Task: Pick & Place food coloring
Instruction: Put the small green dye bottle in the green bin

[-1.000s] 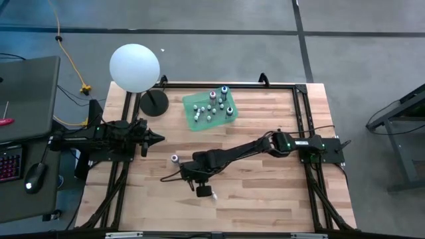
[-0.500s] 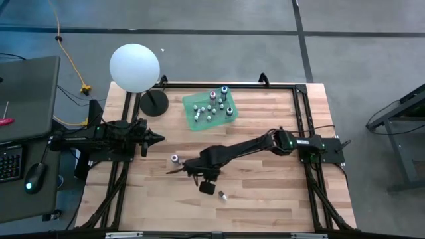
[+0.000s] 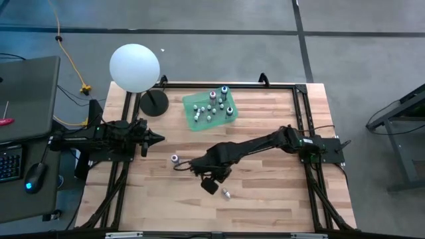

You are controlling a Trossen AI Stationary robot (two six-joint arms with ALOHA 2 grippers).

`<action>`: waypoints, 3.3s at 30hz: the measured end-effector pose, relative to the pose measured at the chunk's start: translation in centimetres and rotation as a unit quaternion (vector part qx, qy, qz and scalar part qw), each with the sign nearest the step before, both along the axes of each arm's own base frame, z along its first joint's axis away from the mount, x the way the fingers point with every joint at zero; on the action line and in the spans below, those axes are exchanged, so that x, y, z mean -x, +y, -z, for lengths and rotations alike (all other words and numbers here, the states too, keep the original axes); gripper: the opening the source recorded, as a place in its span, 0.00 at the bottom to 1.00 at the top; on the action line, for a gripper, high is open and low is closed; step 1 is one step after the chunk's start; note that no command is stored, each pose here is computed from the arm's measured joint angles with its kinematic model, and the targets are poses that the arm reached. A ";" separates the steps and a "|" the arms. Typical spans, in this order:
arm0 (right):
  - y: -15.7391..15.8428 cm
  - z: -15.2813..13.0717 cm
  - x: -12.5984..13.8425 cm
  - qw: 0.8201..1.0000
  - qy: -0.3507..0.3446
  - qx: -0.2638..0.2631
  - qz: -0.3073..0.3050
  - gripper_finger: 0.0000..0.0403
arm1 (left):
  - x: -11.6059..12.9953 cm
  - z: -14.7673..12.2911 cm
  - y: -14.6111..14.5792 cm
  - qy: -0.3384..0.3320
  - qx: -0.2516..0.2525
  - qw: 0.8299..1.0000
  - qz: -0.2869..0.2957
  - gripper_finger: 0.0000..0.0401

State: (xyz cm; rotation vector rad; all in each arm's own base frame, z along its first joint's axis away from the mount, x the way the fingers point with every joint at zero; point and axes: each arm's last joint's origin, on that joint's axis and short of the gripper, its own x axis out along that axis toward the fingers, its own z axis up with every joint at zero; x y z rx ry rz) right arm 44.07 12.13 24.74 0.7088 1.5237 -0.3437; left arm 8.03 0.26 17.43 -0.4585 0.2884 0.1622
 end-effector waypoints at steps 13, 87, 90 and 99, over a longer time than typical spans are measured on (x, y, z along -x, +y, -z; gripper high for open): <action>10.2 -3.3 5.8 0.981 -0.113 0.150 0.052 0.24 | 0.0 0.0 0.0 0.000 0.000 1.000 0.000 0.00; 14.6 15.7 9.8 0.925 -0.267 0.184 0.197 0.43 | 0.0 0.0 0.0 0.000 0.000 1.000 0.000 0.00; 14.0 15.6 9.1 0.930 -0.255 0.168 0.206 0.43 | 0.0 0.0 0.0 0.000 0.000 1.000 0.000 0.00; 13.3 15.2 8.6 0.942 -0.240 0.169 0.163 0.43 | 0.0 0.0 0.0 0.000 0.000 1.000 0.000 0.00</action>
